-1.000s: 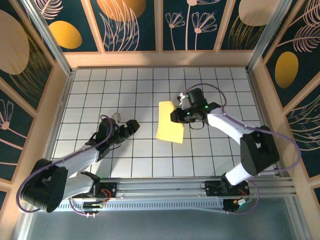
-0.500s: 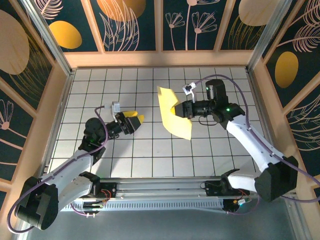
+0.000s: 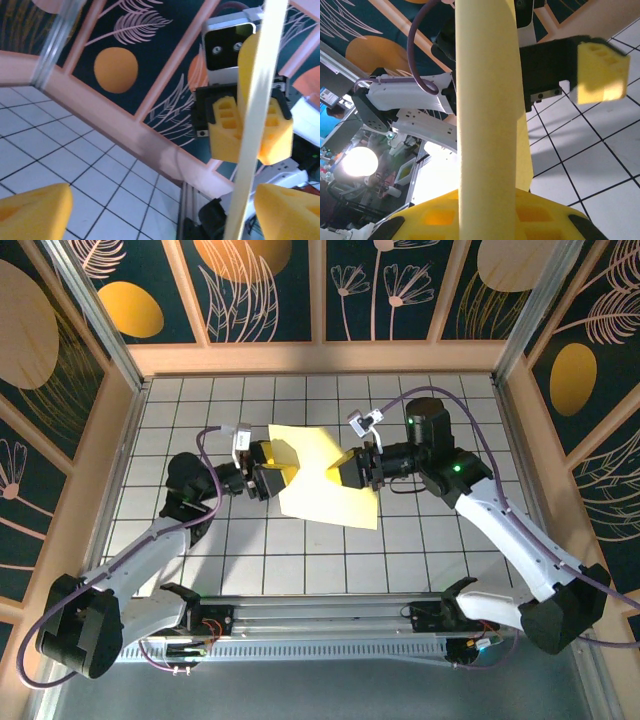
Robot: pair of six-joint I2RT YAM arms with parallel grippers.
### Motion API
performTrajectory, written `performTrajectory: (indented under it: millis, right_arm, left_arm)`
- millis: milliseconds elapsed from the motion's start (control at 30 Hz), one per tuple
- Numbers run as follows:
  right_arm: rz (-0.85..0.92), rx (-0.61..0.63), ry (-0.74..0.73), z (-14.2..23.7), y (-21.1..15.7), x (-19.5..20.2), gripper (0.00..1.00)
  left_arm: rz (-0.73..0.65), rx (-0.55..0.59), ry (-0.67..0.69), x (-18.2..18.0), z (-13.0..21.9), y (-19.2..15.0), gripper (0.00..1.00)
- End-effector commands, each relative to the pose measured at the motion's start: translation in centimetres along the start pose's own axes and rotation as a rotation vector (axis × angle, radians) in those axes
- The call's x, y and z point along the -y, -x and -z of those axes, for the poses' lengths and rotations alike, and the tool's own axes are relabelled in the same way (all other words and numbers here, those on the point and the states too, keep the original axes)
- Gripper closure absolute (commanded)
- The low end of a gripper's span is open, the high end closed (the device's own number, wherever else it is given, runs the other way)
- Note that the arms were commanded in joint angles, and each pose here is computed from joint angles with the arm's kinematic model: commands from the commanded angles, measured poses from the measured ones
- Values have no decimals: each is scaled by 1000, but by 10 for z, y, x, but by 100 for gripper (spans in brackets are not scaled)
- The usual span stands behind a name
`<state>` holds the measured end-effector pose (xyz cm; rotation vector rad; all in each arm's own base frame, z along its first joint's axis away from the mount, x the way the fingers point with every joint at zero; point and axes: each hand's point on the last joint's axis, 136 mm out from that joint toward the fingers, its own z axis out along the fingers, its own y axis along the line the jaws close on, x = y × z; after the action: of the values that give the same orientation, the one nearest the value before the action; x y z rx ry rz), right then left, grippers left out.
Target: Fold a paper plane with a square sheet of paper (fold left side to right side)
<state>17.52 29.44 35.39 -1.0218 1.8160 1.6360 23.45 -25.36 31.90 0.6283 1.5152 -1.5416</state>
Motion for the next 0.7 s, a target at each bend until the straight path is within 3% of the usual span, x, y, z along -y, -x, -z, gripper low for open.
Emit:
performTrajectory:
  millis: [0, 67, 133, 233, 500, 667]
  right_arm:
    - [69, 0, -45, 2, 10, 4, 81]
    - [58, -4, -86, 4, 9, 15, 81]
    - [46, 16, -142, 13, 12, 28, 80]
    - [33, 24, -222, 21, 12, 44, 75]
    - [-35, 65, -502, 49, 4, 95, 40]
    - [-195, 137, -698, 77, -13, 150, 30]
  left_arm:
    - [-86, -47, -113, 26, -6, 4, 31]
    - [-90, -55, -97, 24, -7, 4, 58]
    - [-90, -55, -72, 20, -6, 3, 76]
    - [-73, -56, -45, 14, -6, 1, 93]
    - [182, -143, 237, -60, -8, -34, 100]
    - [355, -184, 361, -100, -1, -72, 100]
